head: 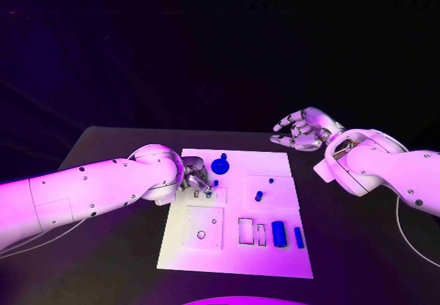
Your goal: Assemble the parts on the task board
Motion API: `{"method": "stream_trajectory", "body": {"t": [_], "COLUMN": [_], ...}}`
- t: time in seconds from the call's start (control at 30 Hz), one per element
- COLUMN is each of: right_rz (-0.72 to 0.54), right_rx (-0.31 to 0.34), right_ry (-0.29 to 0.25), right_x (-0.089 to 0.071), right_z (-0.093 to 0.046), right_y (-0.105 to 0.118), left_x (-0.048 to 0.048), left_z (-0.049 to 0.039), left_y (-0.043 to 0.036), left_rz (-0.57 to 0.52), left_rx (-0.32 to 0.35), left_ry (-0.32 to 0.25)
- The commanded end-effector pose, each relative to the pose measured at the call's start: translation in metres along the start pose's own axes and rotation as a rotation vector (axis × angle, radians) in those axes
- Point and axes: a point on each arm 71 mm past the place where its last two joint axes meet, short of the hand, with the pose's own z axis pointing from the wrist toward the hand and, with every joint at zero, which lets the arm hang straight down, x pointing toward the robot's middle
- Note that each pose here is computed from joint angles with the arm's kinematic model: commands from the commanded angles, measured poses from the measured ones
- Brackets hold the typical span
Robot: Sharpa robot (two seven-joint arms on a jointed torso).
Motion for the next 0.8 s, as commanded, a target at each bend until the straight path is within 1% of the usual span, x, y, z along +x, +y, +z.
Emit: {"method": "stream_trajectory", "body": {"t": [0.03,0.43,0.8], "right_rz": [-0.006,-0.008,-0.015], "right_rx": [-0.012,-0.014,-0.014], "right_ry": [0.018,0.025,0.027], "right_x": [0.0024,0.0037,0.0037], "right_z": [-0.0008,-0.0013,-0.0014], "right_y": [0.0021,0.0030,0.0026], "left_x": [0.0004,0.0038,0.0048], "left_z": [0.0000,0.0000,0.0000], "left_y": [-0.0006,0.0015,0.0019], "left_rz": [0.040,0.087,0.093], "left_rx": [-0.003,-0.014,-0.016], "left_ry": [-0.005,0.030,0.039]}}
